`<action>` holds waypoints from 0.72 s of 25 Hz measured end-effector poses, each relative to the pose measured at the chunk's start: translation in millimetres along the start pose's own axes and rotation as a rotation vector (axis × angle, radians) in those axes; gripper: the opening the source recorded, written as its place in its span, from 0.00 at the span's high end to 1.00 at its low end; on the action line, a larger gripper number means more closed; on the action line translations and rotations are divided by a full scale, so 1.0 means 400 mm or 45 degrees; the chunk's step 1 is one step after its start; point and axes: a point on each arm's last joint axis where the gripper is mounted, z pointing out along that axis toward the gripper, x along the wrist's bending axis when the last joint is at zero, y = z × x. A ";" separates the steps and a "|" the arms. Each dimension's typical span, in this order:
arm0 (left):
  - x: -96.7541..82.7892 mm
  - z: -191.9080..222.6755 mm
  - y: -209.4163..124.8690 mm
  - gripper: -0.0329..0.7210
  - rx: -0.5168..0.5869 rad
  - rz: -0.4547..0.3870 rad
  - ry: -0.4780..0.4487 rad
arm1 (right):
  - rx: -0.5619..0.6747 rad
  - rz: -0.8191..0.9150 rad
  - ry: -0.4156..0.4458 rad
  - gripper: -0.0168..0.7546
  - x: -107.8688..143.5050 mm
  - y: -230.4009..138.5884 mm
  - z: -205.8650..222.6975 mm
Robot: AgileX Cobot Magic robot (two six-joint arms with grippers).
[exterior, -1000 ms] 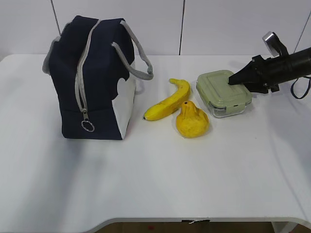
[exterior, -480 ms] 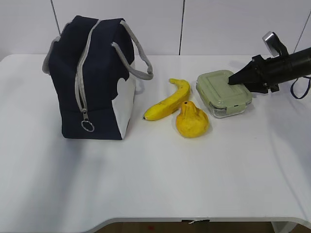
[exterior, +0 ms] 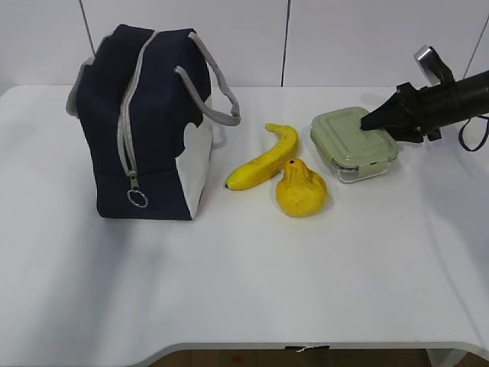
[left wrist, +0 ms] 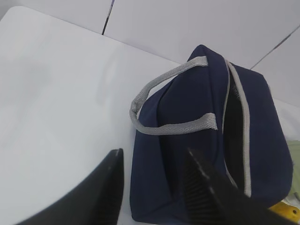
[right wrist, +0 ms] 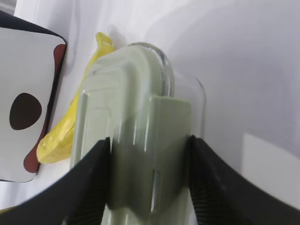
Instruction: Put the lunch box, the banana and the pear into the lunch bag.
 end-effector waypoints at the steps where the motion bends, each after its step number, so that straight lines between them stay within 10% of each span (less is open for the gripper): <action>1: 0.000 0.000 0.000 0.53 0.000 0.000 0.000 | -0.005 -0.001 -0.012 0.47 0.001 0.005 -0.003; 18: -0.004 0.017 -0.003 0.52 0.018 -0.023 -0.043 | -0.068 0.137 -0.033 0.47 0.055 0.044 -0.048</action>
